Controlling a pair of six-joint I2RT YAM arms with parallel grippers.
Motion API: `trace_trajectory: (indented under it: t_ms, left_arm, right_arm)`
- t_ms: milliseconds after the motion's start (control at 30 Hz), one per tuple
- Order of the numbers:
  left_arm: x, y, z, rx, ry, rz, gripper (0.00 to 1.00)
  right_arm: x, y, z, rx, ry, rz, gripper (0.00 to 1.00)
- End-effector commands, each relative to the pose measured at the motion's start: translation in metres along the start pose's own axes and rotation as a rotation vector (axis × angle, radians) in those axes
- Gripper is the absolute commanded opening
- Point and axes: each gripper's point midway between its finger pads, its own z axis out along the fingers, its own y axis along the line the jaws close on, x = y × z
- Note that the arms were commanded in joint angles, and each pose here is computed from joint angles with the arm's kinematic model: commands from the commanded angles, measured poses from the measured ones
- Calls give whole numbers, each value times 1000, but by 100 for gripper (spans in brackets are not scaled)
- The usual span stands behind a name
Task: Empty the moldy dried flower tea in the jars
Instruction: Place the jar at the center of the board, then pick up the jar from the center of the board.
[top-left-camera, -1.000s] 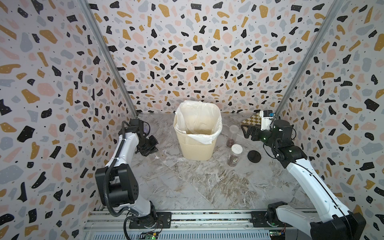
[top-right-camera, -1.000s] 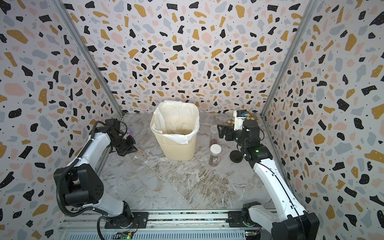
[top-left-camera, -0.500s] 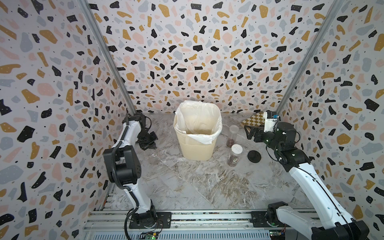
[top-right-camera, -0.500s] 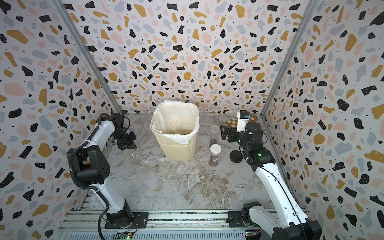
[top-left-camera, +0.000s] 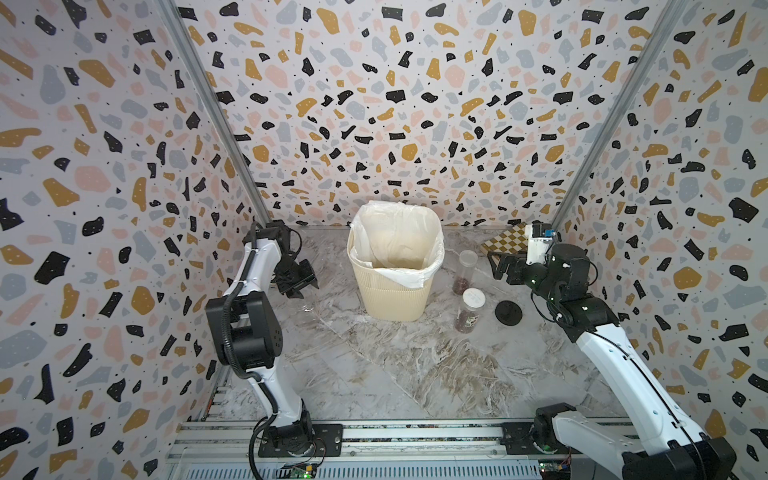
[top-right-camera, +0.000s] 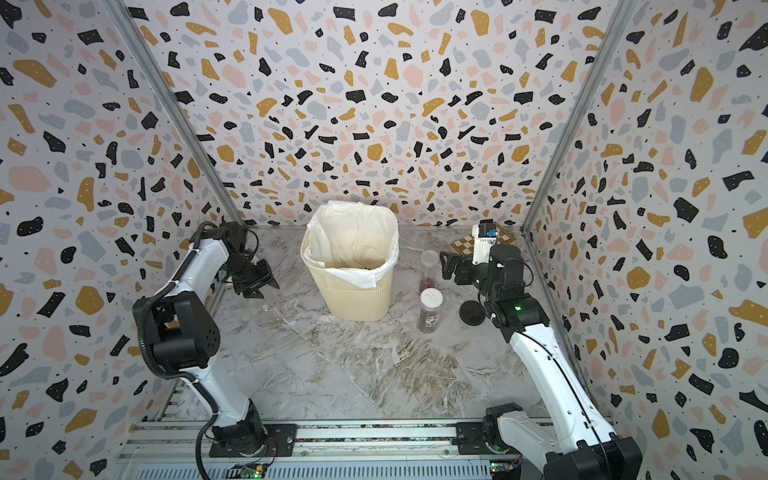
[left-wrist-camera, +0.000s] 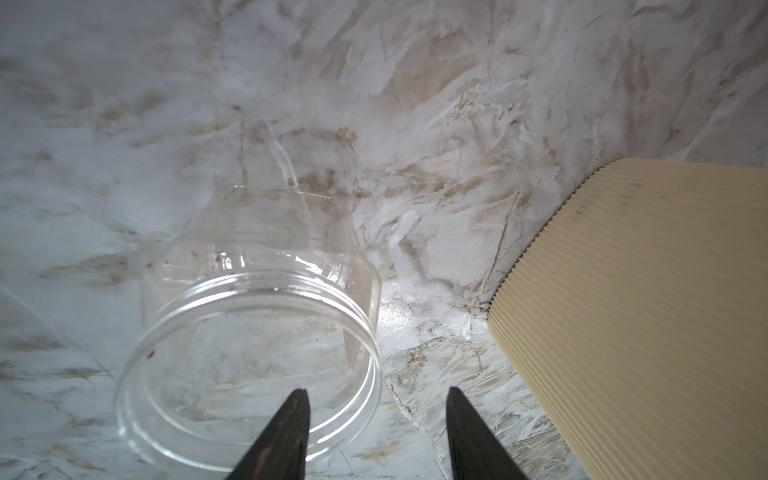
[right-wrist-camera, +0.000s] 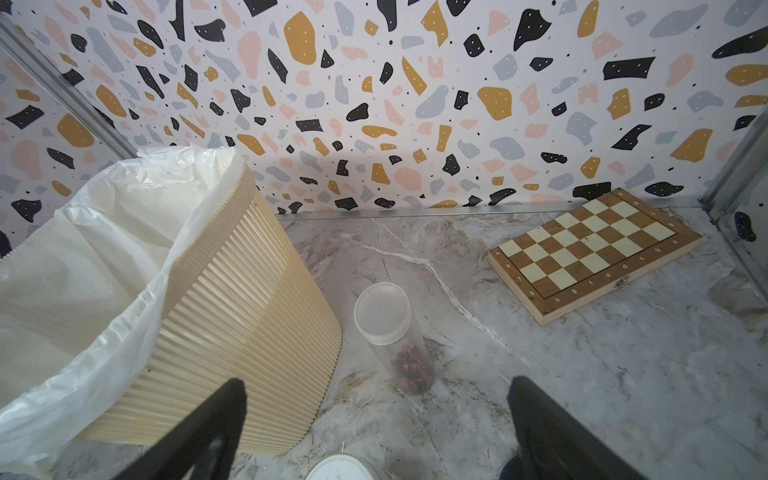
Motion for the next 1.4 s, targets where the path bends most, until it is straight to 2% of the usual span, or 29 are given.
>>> trace_trajectory:
  t_ms: [0, 267, 533, 767, 900, 1167, 1367]
  left_arm:
    - [-5, -14, -43, 37, -120, 52, 58]
    - [5, -26, -84, 116, -313, 146, 67]
    - [36, -43, -92, 292, -485, 142, 70]
    - [62, -49, -84, 388, -500, 140, 70]
    - [71, -49, -81, 412, -501, 141, 70]
    - [77, -51, -81, 432, -509, 135, 69]
    - [84, -60, -80, 450, -512, 139, 68]
  right_arm:
    - [6, -1, 0, 0, 33, -4, 99]
    - [43, 11, 24, -25, 243, -26, 100]
    - [88, 33, 36, -6, 422, -117, 100]
    - [114, 31, 41, 106, 518, -214, 100]
    - [129, 31, 43, 107, 562, -207, 98]
    - [158, 30, 41, 115, 633, -175, 84]
    - [164, 28, 44, 123, 648, -172, 79]
